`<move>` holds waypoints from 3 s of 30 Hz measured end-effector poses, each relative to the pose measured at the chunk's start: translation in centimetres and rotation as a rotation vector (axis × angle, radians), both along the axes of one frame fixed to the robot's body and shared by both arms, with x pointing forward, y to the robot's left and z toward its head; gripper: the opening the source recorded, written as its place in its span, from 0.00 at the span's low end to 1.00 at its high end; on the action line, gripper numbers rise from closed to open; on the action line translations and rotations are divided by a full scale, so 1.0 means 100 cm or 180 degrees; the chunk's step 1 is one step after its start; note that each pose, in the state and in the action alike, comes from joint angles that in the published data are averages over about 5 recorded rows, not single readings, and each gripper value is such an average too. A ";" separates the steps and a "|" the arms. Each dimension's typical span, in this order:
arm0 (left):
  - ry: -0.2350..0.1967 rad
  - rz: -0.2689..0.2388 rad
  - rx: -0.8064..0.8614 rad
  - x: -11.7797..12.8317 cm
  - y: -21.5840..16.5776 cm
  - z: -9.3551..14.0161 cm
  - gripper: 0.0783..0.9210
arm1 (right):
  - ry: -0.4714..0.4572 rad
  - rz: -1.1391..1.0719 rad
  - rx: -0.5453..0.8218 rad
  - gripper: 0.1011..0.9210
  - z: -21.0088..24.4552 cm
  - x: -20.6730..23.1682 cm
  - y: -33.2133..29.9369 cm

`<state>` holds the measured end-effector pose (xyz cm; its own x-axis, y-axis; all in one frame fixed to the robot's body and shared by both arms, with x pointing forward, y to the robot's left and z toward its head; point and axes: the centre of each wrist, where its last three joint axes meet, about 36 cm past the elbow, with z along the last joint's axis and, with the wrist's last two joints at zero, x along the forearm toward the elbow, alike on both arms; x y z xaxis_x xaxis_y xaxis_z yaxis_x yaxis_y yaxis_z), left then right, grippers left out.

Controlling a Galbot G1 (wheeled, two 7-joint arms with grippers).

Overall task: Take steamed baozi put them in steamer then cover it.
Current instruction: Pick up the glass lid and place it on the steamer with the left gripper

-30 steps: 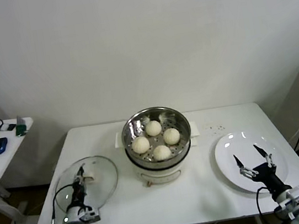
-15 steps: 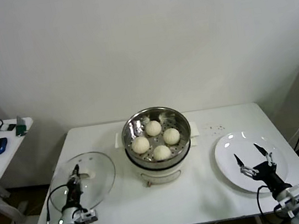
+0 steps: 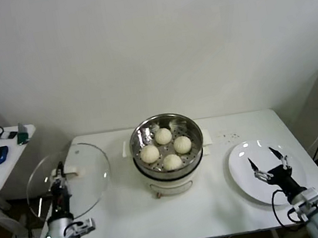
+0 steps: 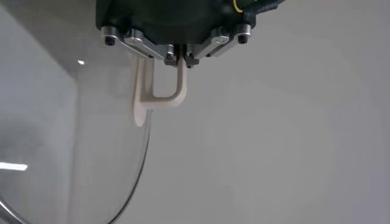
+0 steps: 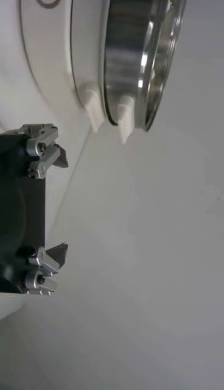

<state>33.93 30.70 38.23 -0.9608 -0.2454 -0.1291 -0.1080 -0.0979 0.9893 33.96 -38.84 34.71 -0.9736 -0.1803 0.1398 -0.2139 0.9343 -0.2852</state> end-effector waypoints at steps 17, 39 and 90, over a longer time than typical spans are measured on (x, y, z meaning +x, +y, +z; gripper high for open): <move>-0.0190 -0.0251 -0.0124 0.011 -0.071 0.070 0.08 | -0.0031 0.0060 -0.0115 0.88 -0.001 0.046 0.015; 0.0177 -0.0803 -0.0382 0.087 -0.215 0.083 0.08 | -0.0058 -0.0085 -0.0157 0.88 -0.004 0.037 -0.002; 0.0499 -0.0881 -0.0267 0.126 -0.284 0.044 0.08 | -0.0011 -0.0161 -0.0224 0.88 -0.015 0.011 -0.029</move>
<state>46.54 2.27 42.63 -0.9991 0.0244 0.0353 0.0352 -0.0036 0.9994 35.02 -41.77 33.20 -0.9818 -0.1206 0.1469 -0.1658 0.9215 -0.3513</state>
